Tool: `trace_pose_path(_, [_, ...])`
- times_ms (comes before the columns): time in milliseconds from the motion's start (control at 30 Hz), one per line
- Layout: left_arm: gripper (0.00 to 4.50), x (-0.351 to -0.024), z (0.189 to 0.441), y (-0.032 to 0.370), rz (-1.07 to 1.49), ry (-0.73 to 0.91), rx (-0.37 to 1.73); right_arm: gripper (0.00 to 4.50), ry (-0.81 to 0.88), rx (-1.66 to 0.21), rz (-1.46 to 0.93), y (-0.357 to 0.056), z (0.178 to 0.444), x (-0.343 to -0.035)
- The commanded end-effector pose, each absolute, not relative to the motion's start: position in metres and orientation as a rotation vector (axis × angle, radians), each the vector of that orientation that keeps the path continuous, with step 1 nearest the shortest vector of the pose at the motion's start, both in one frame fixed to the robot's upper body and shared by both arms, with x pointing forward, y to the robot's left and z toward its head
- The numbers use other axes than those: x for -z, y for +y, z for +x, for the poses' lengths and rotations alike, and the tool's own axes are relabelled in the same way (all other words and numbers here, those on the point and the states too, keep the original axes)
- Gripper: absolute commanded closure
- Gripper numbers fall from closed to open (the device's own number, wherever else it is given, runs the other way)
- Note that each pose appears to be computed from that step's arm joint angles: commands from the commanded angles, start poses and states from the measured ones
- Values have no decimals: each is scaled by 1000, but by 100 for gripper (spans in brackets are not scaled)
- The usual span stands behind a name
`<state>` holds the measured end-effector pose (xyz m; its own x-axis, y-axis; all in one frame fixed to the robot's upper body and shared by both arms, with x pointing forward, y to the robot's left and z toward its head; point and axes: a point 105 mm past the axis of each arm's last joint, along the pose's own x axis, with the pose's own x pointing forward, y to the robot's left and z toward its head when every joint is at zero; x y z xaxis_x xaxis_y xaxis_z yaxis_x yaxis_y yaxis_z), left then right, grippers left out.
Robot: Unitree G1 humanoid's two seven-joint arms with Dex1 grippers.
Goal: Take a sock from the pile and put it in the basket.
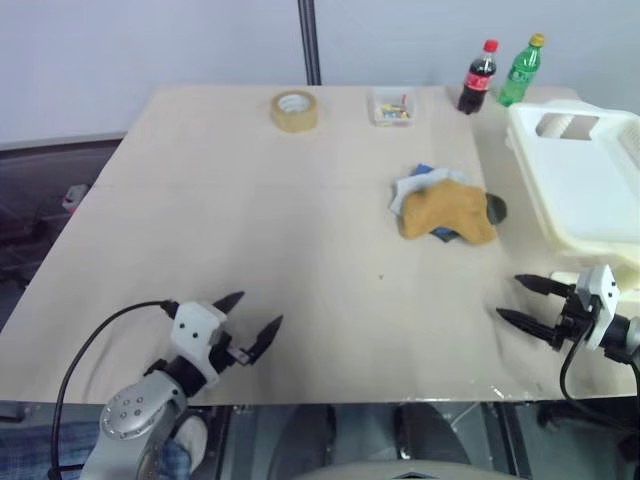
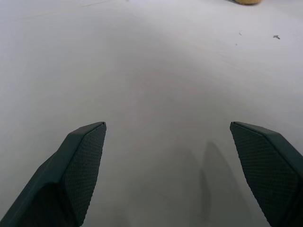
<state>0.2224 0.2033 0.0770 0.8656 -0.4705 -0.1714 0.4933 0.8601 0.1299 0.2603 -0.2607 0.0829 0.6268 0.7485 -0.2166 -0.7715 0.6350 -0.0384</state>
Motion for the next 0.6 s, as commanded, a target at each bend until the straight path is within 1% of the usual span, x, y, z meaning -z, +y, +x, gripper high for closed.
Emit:
trace_pose_path(33, [0, -92, 222, 201, 181, 88, 520, 4, 137, -862, -159, -267, 259, -98])
trace_pose_path(133, [0, -93, 221, 198, 171, 77, 541, 4, 132, -853, -157, -267, 255, -97])
trace_pose_path(300, [0, -96, 222, 195, 177, 61, 555, 4, 105, -842, -145, -264, 255, -100])
trace_pose_path(500, [0, -107, 221, 188, 170, -8, 600, 4, 76, -848, -134, -260, 256, -103])
trace_pose_path(600, [0, -105, 219, 189, 163, 1, 602, 4, 76, -848, -132, -259, 255, -101])
